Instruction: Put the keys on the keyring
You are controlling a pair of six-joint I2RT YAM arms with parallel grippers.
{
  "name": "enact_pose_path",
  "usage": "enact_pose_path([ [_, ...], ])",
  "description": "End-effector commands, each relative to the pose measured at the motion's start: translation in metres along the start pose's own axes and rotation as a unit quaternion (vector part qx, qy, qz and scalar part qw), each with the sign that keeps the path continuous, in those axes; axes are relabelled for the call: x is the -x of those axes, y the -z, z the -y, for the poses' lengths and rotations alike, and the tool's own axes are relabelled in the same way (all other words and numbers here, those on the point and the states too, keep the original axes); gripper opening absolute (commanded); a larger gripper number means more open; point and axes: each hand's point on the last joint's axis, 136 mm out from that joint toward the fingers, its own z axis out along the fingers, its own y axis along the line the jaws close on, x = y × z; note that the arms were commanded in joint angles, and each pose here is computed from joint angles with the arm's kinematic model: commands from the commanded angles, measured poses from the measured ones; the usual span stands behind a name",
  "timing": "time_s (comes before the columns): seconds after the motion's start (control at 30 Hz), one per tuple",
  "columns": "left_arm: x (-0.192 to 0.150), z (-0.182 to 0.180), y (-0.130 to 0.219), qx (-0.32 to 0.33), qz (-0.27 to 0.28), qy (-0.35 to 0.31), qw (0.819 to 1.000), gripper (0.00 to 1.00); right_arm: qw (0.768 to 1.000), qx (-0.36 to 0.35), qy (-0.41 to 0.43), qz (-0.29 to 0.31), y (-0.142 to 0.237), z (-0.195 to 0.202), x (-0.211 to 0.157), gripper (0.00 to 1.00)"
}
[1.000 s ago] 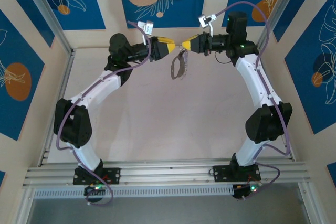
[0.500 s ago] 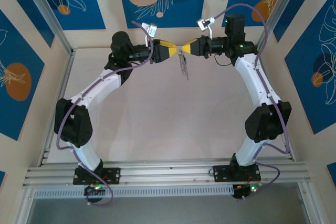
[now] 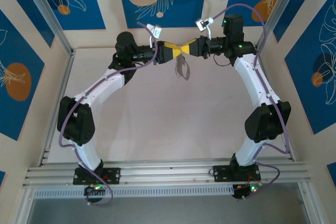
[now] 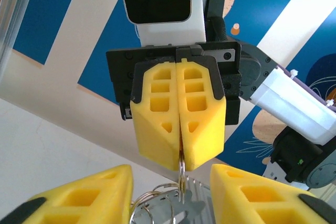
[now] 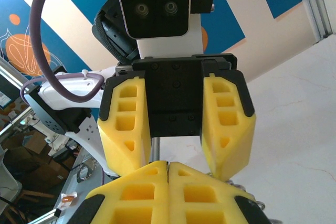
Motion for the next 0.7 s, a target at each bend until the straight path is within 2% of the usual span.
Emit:
enact_pose_path([
  [0.0,0.0054,0.0135,-0.0067,-0.025,-0.006,-0.028,0.999,0.35,1.0,0.013,0.008,-0.002,-0.0022,-0.0074,0.0005,0.0],
  [0.2,0.0036,0.0169,-0.009,-0.033,-0.009,-0.03,0.999,0.18,1.0,0.01,0.007,0.0,-0.0025,-0.0055,0.0007,0.0],
  [0.37,-0.0003,0.0211,-0.0115,-0.042,-0.014,-0.031,0.999,0.23,1.0,0.006,0.007,0.003,-0.0031,-0.0039,0.0013,0.0],
  [0.47,-0.0014,0.0227,-0.0117,-0.044,-0.016,-0.033,0.998,0.21,1.0,0.005,0.007,0.004,-0.0035,-0.0044,0.0021,0.0],
  [0.5,-0.0022,0.0229,-0.0122,-0.044,-0.017,-0.033,0.998,0.19,1.0,0.004,0.007,0.004,-0.0039,-0.0049,0.002,0.0],
  [0.6,-0.002,0.0231,-0.012,-0.044,-0.017,-0.036,0.998,0.0,1.0,0.003,0.01,0.006,-0.0041,-0.0061,0.0023,0.0],
  [0.67,-0.0021,0.0231,-0.0119,-0.043,-0.018,-0.036,0.998,0.0,1.0,0.001,0.013,0.007,-0.0038,-0.0083,0.0033,0.0],
])
